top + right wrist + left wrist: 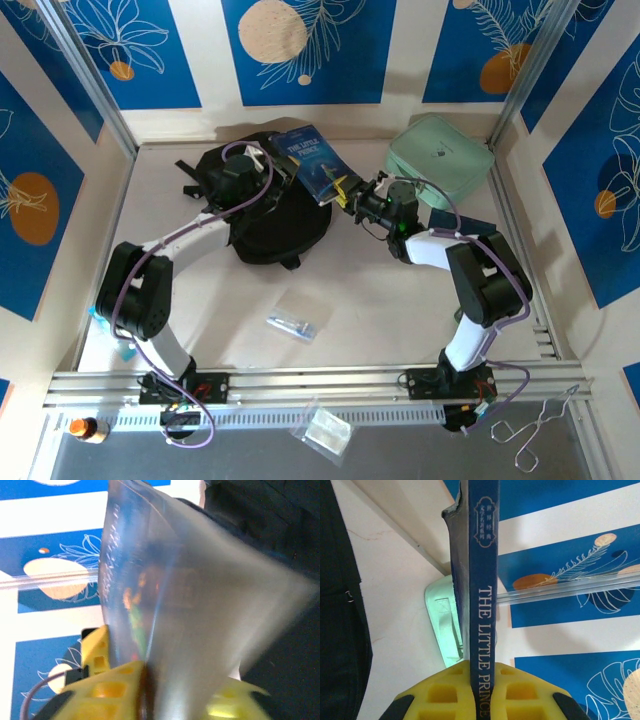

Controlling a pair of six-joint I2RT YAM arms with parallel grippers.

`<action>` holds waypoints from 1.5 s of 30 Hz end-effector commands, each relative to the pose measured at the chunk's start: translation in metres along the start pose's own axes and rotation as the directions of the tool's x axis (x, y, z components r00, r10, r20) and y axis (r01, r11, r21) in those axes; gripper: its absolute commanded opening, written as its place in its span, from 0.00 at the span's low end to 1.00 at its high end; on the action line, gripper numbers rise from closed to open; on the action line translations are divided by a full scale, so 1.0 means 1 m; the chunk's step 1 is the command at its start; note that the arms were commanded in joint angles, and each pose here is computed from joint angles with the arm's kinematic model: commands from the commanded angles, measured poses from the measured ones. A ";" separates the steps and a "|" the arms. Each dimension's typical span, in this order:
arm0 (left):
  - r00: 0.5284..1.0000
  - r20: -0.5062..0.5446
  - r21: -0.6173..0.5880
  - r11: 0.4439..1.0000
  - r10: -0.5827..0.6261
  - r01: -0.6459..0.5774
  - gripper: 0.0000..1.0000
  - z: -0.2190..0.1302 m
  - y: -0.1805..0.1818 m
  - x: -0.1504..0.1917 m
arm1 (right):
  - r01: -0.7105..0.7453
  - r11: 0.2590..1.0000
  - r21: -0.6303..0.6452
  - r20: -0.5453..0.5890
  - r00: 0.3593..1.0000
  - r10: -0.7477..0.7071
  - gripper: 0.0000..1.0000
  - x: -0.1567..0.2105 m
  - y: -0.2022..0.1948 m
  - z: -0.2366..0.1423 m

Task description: Pack books, pencil case, and school supplies into a backpack

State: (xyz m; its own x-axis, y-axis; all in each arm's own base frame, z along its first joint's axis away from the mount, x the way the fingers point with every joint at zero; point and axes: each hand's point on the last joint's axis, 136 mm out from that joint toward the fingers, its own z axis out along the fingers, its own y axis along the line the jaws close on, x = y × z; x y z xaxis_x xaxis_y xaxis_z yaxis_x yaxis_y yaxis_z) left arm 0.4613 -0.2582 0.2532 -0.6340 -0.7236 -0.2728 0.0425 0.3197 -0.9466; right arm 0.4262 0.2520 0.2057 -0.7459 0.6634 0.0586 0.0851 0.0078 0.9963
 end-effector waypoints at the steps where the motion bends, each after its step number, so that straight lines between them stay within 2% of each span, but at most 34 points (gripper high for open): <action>1: 0.998 -0.030 -0.016 0.998 0.057 -0.057 0.14 -0.005 -0.001 0.004 | 0.058 0.998 0.020 0.036 0.998 -0.059 0.13 -0.004 0.004 -0.011; 5: 0.976 -0.107 -0.178 0.962 0.189 -0.206 0.42 -0.015 0.035 0.012 | 0.124 0.986 0.114 0.049 0.990 -0.130 0.03 -0.006 0.000 -0.024; 8: 0.936 -0.204 -0.281 0.898 0.289 -0.338 0.55 -0.029 0.065 0.021 | 0.192 0.964 0.183 0.065 0.976 -0.207 0.02 -0.012 0.001 -0.039; 11: 0.879 -0.325 -0.317 0.835 0.351 -0.450 0.60 -0.041 0.092 0.037 | 0.263 0.929 0.260 0.082 0.953 -0.292 0.02 -0.021 0.003 -0.057; 14: 0.823 -0.440 -0.299 0.806 0.359 -0.511 0.62 -0.044 0.109 0.060 | 0.325 0.885 0.334 0.090 0.923 -0.373 0.02 -0.031 0.005 -0.074; 19: 0.738 -0.561 -0.227 0.787 0.375 -0.573 0.62 -0.036 0.119 0.095 | 0.354 0.847 0.396 0.109 0.898 -0.426 0.02 -0.047 0.007 -0.098; 28: 0.627 -0.639 -0.117 0.749 0.445 -0.652 0.52 -0.017 0.117 0.126 | 0.318 0.847 0.427 0.150 0.898 -0.413 0.02 -0.062 0.003 -0.122; 32: 0.594 -0.656 -0.085 0.737 0.465 -0.670 0.44 -0.010 0.116 0.128 | 0.313 0.848 0.429 0.144 0.903 -0.406 0.02 -0.060 0.000 -0.122; 37: 0.537 -0.684 -0.065 0.691 0.494 -0.719 0.35 -0.002 0.117 0.124 | 0.312 0.849 0.425 0.137 0.906 -0.402 0.02 -0.059 0.000 -0.121; 45: 0.500 -0.722 -0.047 0.687 0.479 -0.725 0.22 0.005 0.125 0.129 | 0.299 0.851 0.432 0.141 0.909 -0.392 0.02 -0.060 -0.004 -0.127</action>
State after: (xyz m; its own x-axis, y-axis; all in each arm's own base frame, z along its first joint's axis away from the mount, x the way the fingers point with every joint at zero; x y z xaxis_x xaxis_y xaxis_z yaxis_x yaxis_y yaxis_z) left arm 0.3953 -0.3116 0.1053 -0.8466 0.1863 -0.4986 0.4321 0.7875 -0.4395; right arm 0.3869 0.1165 0.1840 -0.6291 0.7159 -0.3028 0.2119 0.5327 0.8193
